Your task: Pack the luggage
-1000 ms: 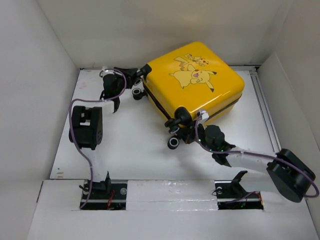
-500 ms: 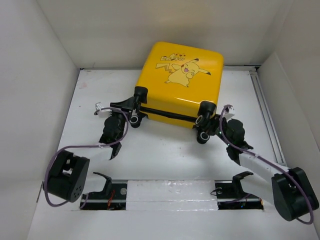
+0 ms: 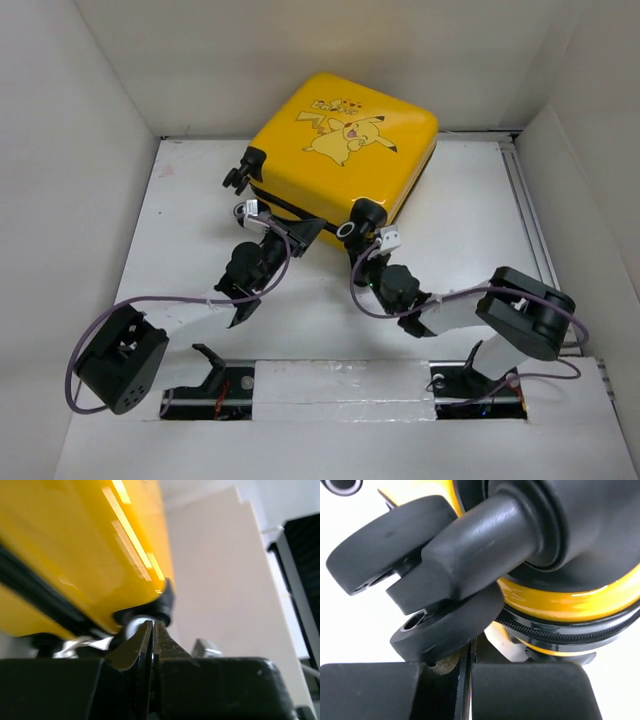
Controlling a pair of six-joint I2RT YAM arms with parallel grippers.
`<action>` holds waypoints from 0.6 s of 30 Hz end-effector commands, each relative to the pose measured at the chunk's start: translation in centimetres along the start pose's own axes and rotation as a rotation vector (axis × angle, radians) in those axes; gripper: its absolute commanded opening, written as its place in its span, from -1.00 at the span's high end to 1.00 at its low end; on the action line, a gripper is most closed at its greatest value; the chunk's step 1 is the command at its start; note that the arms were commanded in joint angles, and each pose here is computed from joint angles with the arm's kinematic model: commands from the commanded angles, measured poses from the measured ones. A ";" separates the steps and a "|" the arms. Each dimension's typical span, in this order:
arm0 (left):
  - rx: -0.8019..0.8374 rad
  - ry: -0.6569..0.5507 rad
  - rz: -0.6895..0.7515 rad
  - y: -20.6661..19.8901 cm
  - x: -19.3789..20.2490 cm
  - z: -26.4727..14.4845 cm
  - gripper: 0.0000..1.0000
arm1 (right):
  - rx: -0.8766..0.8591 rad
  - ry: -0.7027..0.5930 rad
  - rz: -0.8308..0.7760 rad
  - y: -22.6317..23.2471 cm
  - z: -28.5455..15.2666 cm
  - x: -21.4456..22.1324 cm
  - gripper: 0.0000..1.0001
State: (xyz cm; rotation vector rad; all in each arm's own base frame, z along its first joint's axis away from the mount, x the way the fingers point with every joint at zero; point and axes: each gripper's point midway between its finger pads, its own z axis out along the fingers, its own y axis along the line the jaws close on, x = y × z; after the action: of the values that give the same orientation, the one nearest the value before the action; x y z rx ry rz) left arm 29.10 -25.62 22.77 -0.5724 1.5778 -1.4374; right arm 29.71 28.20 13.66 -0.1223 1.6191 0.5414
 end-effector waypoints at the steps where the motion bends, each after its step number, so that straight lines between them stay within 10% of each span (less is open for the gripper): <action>1: 0.208 0.064 -0.014 -6.2 0.1 0.2 1.00 | 0.043 -0.226 0.001 0.1 0.7 -6.4 1.00; 11: 0.136 -0.031 0.190 -7.2 -2.5 -0.4 1.00 | 0.014 -0.152 0.295 -10.5 -2.5 -12.8 1.00; 18: -0.167 -0.230 0.368 -4.3 -7.9 -2.8 -0.79 | -0.001 -0.120 0.308 -10.7 -5.5 -14.3 0.90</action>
State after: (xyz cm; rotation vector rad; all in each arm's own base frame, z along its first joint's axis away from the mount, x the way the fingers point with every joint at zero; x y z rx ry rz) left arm 29.04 -22.78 28.92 -0.4188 1.5386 -1.1840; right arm 32.39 10.82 25.83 0.2199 1.4334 0.6632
